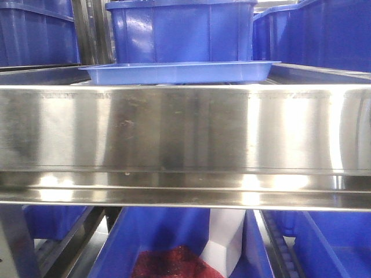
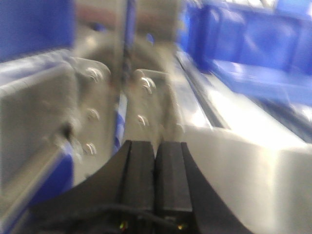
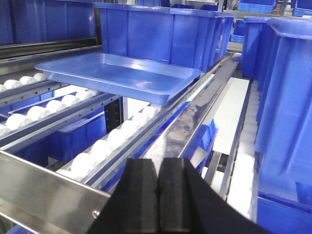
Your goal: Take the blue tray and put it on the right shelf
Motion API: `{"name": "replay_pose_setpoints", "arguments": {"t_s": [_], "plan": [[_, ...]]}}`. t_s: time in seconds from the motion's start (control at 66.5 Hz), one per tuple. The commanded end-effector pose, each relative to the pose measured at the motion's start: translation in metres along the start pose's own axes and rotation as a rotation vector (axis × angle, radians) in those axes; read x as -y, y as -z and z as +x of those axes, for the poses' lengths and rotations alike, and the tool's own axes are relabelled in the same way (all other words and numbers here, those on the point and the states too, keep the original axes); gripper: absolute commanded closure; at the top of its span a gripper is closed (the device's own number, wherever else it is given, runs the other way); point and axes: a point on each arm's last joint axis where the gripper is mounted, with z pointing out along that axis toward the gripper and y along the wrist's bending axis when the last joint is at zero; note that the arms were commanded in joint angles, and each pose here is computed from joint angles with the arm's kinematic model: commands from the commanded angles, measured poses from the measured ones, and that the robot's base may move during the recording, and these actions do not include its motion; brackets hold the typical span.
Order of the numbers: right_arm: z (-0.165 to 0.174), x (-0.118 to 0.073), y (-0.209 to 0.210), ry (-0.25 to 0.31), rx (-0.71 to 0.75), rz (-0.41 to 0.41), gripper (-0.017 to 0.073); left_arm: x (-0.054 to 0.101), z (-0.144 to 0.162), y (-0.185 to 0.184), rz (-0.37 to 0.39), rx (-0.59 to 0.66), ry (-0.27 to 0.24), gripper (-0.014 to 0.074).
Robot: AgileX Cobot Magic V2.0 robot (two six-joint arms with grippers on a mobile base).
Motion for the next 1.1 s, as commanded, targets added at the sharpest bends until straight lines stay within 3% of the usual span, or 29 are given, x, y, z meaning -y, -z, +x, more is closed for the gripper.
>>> {"name": "replay_pose_setpoints", "arguments": {"t_s": [0.0,0.857,0.962,1.082], "plan": [[-0.015,-0.001,0.001,0.028,0.104,-0.013,0.0504,-0.002,-0.006,0.001,-0.015,0.15,-0.002,0.0643],[-0.01,-0.001,-0.001,0.03,0.091,-0.009,0.0504,-0.002,-0.005,0.001,-0.014,0.144,-0.002,0.0643],[0.002,0.002,-0.005,0.024,0.058,0.046,0.0504,-0.002,-0.005,0.001,-0.014,0.144,-0.002,0.0643],[0.019,0.007,-0.007,-0.036,0.087,0.147,0.0504,-0.002,-0.005,0.001,-0.014,0.144,-0.002,0.0643]]}}
